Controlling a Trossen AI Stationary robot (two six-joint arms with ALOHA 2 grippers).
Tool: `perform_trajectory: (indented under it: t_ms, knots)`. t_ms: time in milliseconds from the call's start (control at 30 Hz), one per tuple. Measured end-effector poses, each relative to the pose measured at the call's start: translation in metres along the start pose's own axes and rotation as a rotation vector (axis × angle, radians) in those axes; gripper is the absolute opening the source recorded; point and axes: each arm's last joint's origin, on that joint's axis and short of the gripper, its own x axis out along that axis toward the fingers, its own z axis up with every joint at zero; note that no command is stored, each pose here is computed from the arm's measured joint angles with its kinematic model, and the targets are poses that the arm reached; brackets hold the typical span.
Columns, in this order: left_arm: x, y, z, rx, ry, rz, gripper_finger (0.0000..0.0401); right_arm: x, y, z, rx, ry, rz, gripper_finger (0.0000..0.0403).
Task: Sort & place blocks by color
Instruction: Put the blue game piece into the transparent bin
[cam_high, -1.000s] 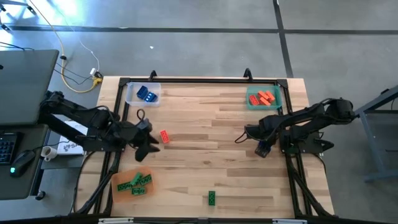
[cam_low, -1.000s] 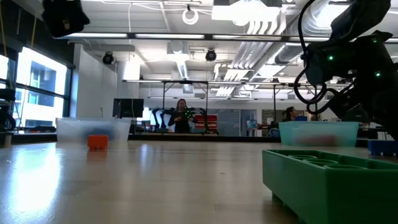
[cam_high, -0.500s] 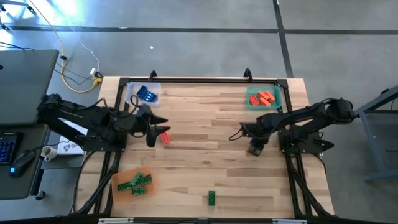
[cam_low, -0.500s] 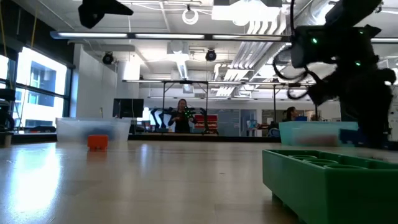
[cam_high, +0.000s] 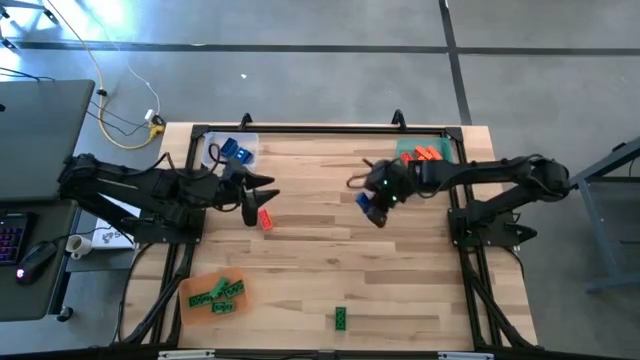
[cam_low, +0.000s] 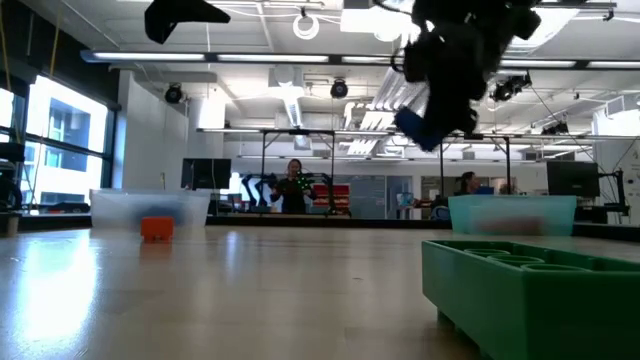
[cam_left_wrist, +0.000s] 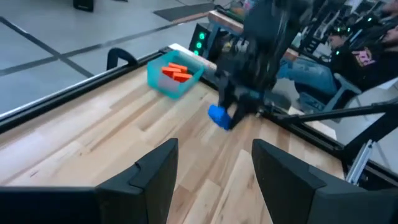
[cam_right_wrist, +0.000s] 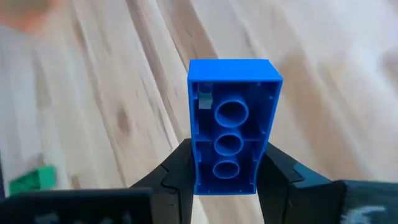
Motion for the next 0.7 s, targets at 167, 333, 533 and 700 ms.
perform_trajectory:
  t_ms: [167,333,533,700]
  knots:
    - [0.008,-0.002,-0.003,0.009,0.007,0.021,0.0193,-0.027,0.006,0.037,-0.114,-0.164,0.028,0.0101]
    - [0.015,-0.006,-0.004,-0.002,-0.013,0.027,0.0193,-0.053,0.014,0.063,-0.22,-0.294,0.046,0.0101]
    - [0.022,-0.014,0.001,-0.009,-0.075,-0.019,0.0193,-0.067,0.021,0.078,-0.307,-0.408,0.105,0.0101]
    - [0.029,-0.017,0.005,0.025,-0.13,-0.032,0.0193,-0.072,0.028,0.086,-0.377,-0.499,0.213,0.0101]
